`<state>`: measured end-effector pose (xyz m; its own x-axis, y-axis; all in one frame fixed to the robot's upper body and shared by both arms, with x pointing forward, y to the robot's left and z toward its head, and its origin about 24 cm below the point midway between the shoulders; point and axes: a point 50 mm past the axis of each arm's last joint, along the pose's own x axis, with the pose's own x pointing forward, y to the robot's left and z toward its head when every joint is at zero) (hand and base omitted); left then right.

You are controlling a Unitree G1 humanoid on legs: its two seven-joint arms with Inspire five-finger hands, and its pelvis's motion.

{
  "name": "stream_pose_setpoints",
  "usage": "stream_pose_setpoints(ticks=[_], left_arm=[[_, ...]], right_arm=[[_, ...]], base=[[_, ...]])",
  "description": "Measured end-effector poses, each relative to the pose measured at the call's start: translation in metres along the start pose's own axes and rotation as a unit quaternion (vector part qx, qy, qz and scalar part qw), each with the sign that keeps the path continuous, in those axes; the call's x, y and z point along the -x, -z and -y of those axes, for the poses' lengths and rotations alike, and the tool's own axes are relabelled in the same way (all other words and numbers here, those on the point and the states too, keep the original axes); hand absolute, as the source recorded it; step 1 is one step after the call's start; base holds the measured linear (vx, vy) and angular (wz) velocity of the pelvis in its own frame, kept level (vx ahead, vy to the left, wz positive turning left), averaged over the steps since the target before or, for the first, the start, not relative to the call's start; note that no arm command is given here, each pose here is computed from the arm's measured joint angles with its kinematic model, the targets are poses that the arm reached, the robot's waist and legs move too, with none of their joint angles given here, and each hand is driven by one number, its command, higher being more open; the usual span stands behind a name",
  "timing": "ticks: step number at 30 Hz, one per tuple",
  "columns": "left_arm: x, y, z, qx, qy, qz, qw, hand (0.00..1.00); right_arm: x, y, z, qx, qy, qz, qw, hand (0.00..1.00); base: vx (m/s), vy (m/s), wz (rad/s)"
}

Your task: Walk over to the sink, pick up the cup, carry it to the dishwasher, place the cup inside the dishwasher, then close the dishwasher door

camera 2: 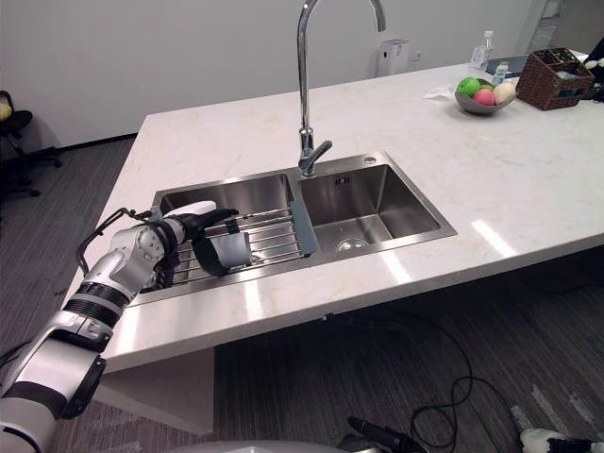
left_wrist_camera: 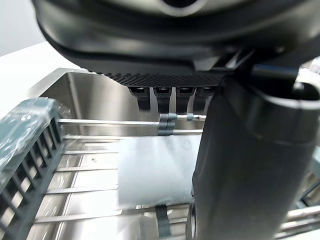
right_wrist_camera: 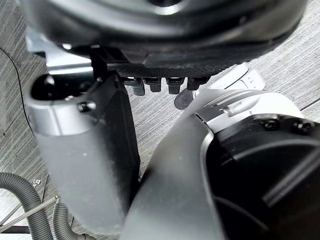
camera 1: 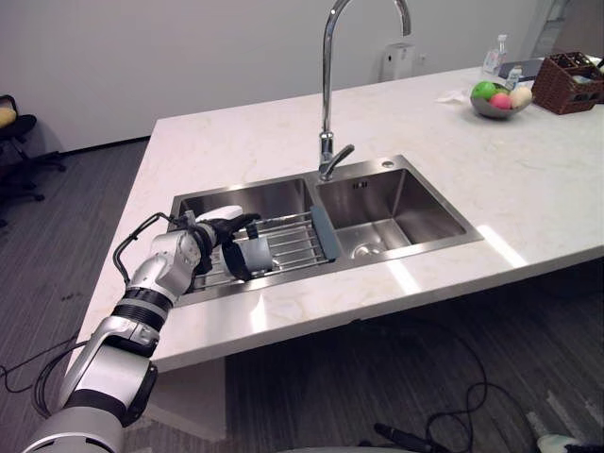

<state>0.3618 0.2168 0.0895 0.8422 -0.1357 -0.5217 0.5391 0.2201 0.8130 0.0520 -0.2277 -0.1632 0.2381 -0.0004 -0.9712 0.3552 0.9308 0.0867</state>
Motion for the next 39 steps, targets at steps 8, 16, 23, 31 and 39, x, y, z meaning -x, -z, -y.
stream_pose_setpoints(ticks=[8, 16, 23, 31, 39], left_arm=[[-0.005, 0.011, 0.005, 0.008, -0.03, -0.047, 0.998, 0.0], [-0.007, 0.014, 0.007, 0.017, -0.07, -0.055, 0.996, 0.0], [-0.008, 0.016, 0.014, 0.027, -0.095, -0.05, 0.994, 1.0], [-0.014, 0.021, 0.049, 0.05, -0.065, -0.057, 0.995, 1.0], [-0.014, 0.023, 0.05, 0.054, -0.062, -0.062, 0.995, 1.0]], right_arm=[[-0.001, -0.005, -0.002, 0.014, -0.002, -0.007, 1.0, 1.0], [-0.001, -0.007, -0.004, 0.028, -0.005, -0.013, 1.0, 1.0], [-0.002, -0.009, -0.006, 0.034, -0.007, -0.014, 0.999, 1.0], [-0.002, -0.01, -0.008, 0.044, -0.009, -0.015, 0.999, 1.0], [-0.002, -0.01, -0.009, 0.047, -0.013, -0.017, 0.999, 1.0]], base=[[-0.05, -0.033, -0.06], [0.0, -0.014, -0.02], [-0.01, -0.02, -0.03], [0.0, -0.004, 0.0], [0.0, 0.0, 0.0]])
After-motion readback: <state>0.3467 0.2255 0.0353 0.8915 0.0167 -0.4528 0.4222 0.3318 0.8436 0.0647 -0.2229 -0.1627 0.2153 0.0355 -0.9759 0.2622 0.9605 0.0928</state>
